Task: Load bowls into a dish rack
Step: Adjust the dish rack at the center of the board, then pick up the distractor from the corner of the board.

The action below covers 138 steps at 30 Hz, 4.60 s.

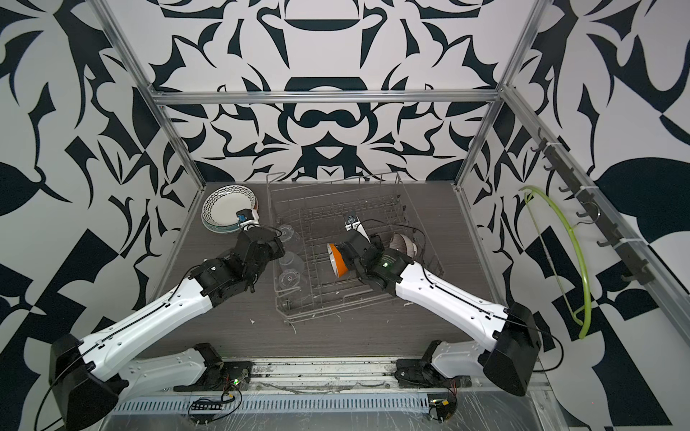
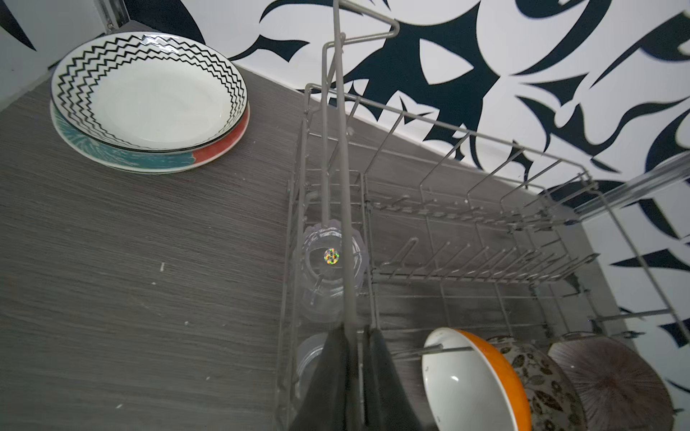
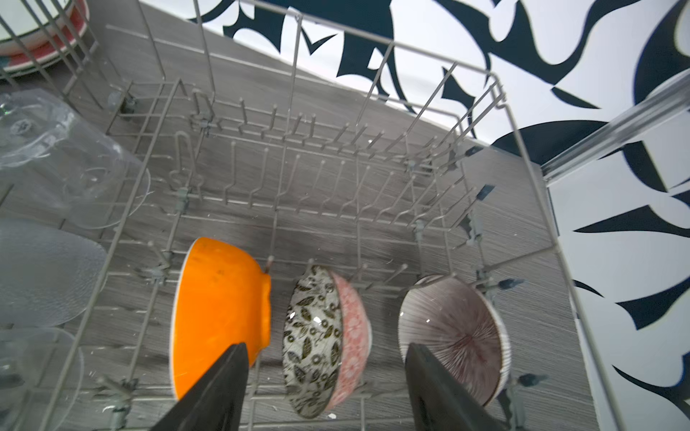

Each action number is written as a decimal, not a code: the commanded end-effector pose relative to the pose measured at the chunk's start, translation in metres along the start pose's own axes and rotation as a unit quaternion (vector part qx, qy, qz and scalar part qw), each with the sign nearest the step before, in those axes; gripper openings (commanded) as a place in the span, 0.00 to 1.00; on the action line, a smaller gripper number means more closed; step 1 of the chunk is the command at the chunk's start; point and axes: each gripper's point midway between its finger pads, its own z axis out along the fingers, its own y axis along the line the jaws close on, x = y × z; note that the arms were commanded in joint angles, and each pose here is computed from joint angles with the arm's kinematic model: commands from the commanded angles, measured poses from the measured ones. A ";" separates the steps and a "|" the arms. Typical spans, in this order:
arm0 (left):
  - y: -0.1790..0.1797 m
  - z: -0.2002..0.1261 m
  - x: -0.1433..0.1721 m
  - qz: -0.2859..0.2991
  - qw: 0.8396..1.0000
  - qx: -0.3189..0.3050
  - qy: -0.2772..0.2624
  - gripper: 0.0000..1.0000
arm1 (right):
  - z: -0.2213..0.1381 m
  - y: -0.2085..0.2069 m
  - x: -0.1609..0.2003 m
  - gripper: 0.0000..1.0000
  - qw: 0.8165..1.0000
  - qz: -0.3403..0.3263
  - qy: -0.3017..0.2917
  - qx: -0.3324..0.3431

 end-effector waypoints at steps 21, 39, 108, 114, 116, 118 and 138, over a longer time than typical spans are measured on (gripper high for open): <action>0.015 0.011 -0.025 0.140 0.986 0.016 0.086 0.09 | -0.005 -0.015 -0.003 0.76 0.999 0.003 -0.016 0.037; 0.062 -0.026 -0.076 0.018 1.000 -0.001 -0.004 0.49 | -0.001 -0.015 0.013 0.77 0.999 0.011 -0.011 0.030; 0.303 0.214 -0.036 -0.345 0.926 0.011 0.150 0.41 | -0.022 -0.018 0.031 0.78 0.999 0.029 -0.032 -0.029; 0.305 0.228 -0.037 -0.356 0.923 0.026 0.147 0.39 | -0.018 -0.016 0.032 0.78 0.999 0.025 -0.028 -0.027; 0.306 0.232 -0.037 -0.357 0.922 0.025 0.147 0.39 | -0.018 -0.016 0.032 0.78 0.999 0.022 -0.025 -0.025; 0.309 0.234 -0.037 -0.356 0.923 0.019 0.144 0.39 | -0.017 -0.017 0.032 0.78 0.999 0.022 -0.025 -0.020; 0.281 0.266 -0.018 -0.301 0.934 -0.010 0.191 0.01 | -0.007 -0.012 0.034 0.78 1.000 0.011 -0.016 -0.012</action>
